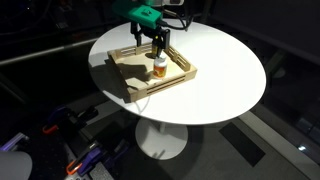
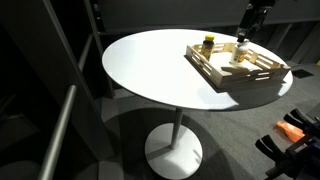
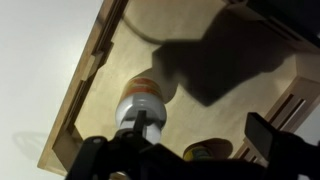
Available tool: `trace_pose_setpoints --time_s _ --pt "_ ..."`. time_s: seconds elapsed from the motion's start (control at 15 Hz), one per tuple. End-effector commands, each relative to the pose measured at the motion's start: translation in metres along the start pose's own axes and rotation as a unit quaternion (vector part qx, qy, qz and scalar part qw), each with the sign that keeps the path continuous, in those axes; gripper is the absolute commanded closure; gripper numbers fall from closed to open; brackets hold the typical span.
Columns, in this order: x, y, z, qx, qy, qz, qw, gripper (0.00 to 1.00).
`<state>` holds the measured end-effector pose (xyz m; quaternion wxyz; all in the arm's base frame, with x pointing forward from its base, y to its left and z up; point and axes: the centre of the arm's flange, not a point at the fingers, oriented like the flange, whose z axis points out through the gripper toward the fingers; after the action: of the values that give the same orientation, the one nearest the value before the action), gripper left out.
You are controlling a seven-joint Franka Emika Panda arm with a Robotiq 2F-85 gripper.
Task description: Put the white cap on the white bottle
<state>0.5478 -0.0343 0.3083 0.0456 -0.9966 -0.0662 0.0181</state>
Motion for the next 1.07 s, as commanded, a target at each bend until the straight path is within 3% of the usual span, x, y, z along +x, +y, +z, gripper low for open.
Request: trace_pose_setpoints --time_s 0.0,0.53,1.0 --pt "-0.011 -0.004 -0.026 0.001 -0.006 0.008 0.9999 0.0" --pt "-0.053 -0.003 -0.072 -0.009 -0.015 0.079 0.9968 0.0" --pt "-0.095 -0.001 -0.128 -0.047 -0.011 0.137 0.9893 0.0"
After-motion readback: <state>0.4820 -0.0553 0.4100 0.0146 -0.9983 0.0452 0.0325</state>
